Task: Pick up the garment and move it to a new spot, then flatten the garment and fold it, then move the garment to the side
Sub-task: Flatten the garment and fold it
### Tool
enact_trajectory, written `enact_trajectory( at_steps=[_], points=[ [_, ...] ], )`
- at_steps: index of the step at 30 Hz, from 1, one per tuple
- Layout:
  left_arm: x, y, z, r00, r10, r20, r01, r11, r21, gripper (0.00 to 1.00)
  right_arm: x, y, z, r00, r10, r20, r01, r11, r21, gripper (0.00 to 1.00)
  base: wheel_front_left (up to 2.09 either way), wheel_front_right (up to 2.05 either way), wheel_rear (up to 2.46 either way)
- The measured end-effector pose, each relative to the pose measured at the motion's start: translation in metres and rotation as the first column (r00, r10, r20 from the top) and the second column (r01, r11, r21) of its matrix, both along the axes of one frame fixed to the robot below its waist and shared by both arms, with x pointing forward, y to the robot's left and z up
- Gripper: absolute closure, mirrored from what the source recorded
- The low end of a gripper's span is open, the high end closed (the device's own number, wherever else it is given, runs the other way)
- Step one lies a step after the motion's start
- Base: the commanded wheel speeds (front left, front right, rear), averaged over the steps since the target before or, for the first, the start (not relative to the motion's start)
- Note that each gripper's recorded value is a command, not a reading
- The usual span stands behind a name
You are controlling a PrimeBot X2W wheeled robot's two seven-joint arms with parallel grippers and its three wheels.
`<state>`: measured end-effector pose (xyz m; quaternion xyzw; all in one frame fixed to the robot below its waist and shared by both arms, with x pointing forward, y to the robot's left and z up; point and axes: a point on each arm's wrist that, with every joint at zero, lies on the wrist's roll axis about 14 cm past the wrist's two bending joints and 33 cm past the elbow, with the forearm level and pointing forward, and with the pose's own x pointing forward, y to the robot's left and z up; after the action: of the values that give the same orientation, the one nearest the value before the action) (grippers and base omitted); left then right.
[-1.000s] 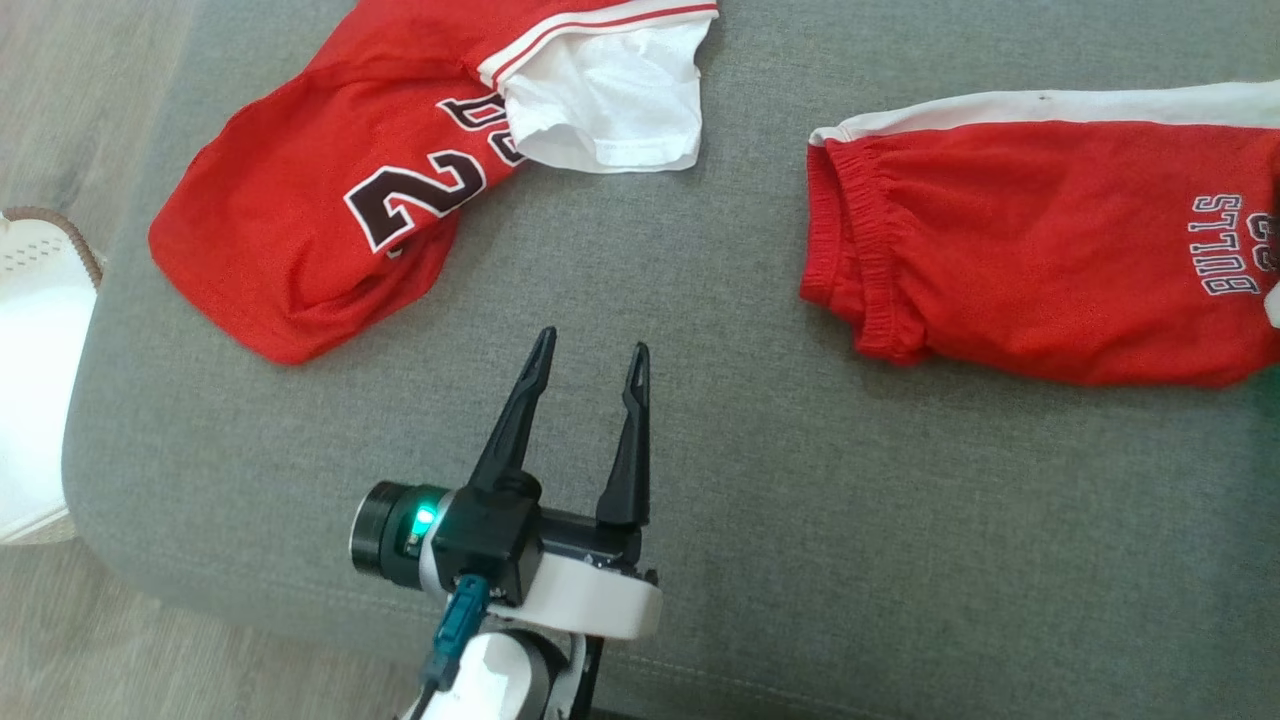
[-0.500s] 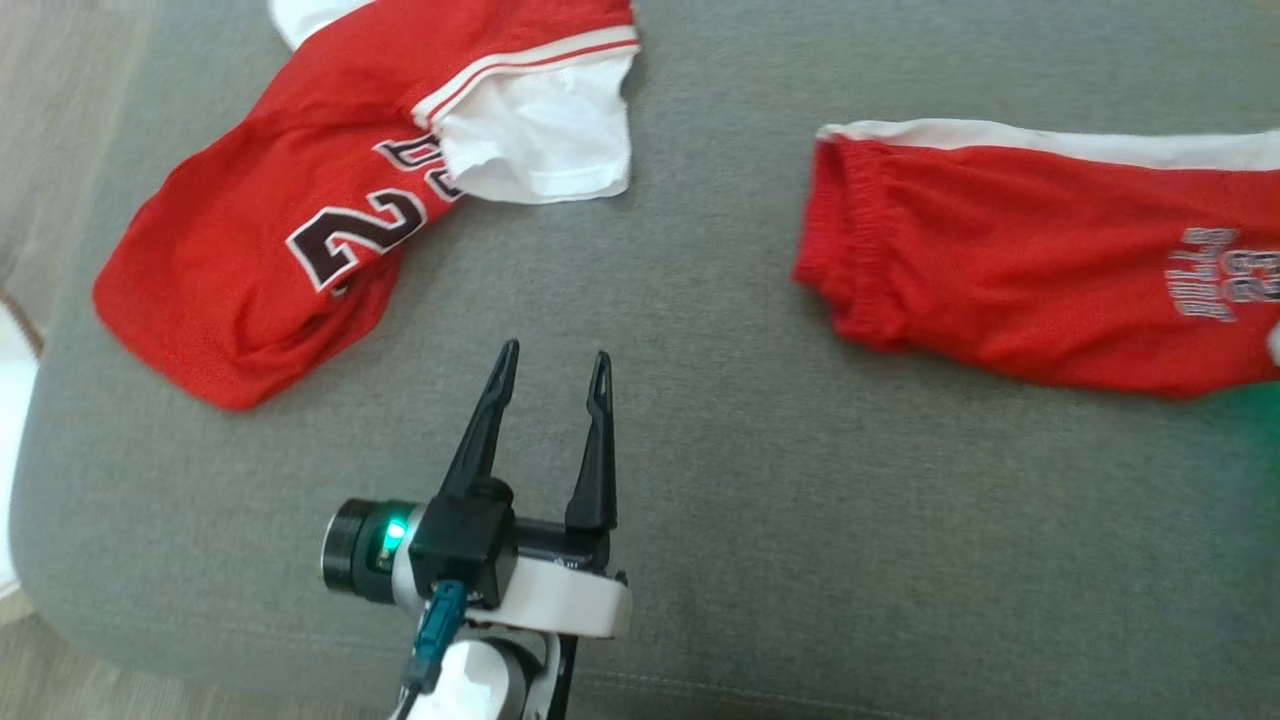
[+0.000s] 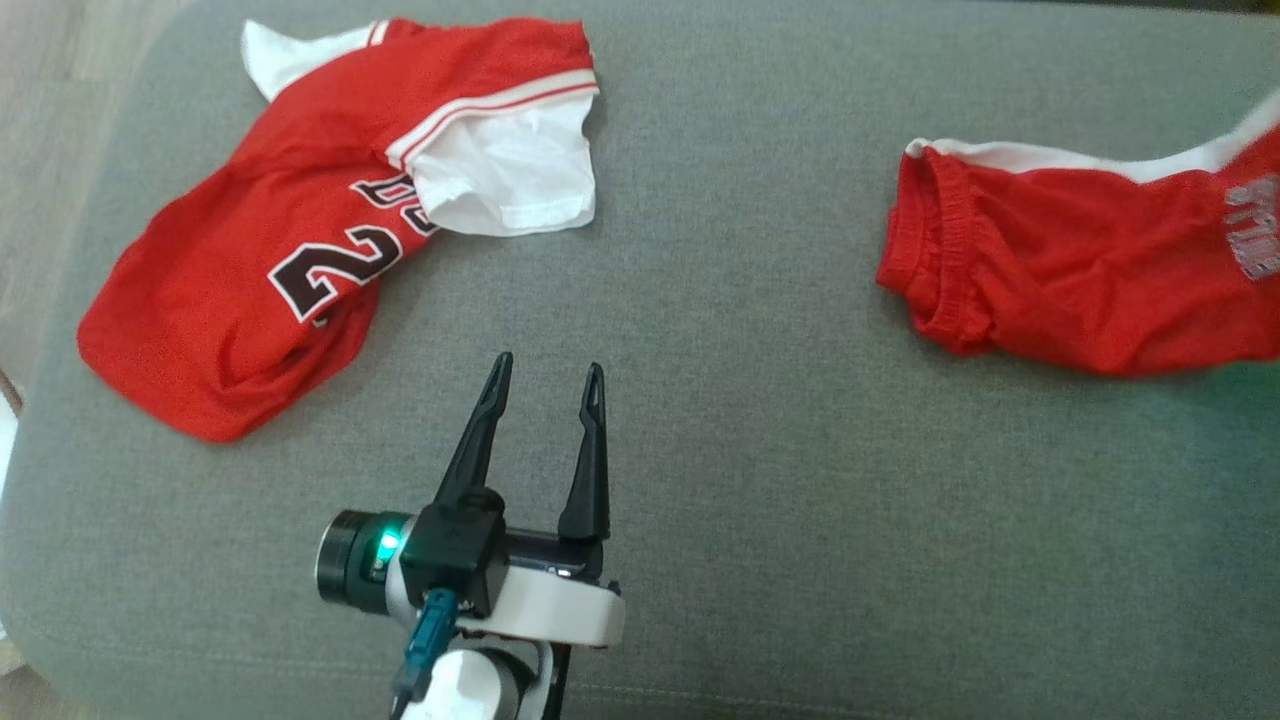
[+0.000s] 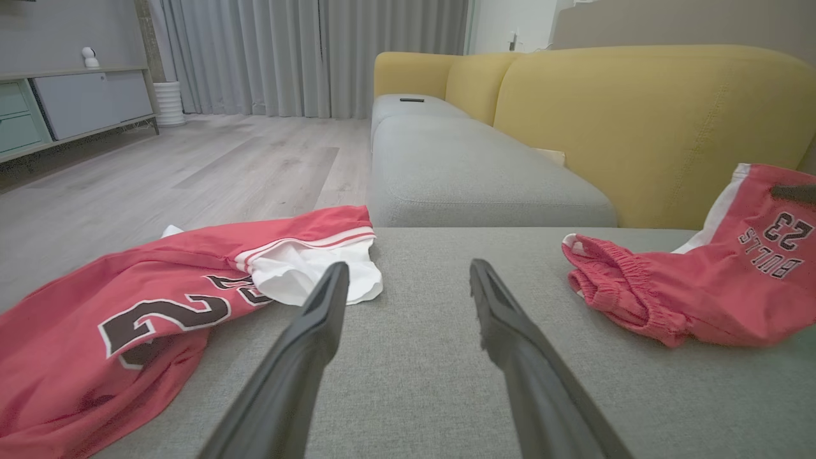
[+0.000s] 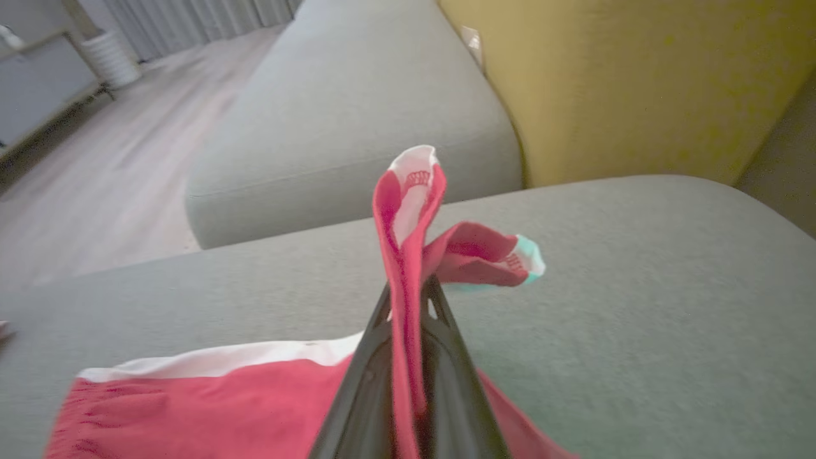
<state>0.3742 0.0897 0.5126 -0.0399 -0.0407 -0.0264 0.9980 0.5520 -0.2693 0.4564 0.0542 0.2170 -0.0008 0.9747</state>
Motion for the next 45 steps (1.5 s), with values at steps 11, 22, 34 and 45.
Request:
enact_trajectory(
  at_steps=[11, 22, 34, 45],
  points=[
    [-0.023, 0.012, 0.014, 0.999, 0.034, 0.036, -0.034, 0.999, -0.006, 0.00, -0.015, 0.125, 0.023, 0.962, 0.261, 0.080, -0.271, 0.952, 0.141, 1.00, 0.00, 0.00, 0.00],
    [-0.029, 0.023, 0.020, 0.996, 0.077, 0.047, -0.076, 0.997, -0.021, 0.00, -0.034, 0.218, -0.007, 0.910, 0.414, 0.004, -0.406, 0.889, 0.211, 1.00, 0.00, 0.00, 0.00],
    [-0.028, 0.022, 0.024, 0.995, 0.074, 0.061, -0.073, 0.997, -0.027, 0.00, -0.034, 0.230, 0.043, 0.907, 0.377, 0.188, -0.416, 0.868, 0.269, 0.00, 0.00, 0.00, 0.00],
    [-0.047, 0.034, 0.014, 0.995, 0.088, 0.044, -0.089, 0.996, 0.006, 0.00, -0.104, 0.161, 0.054, 0.873, 0.274, 0.403, -0.343, 0.933, 0.111, 0.00, 0.00, 0.00, 0.00]
  ],
)
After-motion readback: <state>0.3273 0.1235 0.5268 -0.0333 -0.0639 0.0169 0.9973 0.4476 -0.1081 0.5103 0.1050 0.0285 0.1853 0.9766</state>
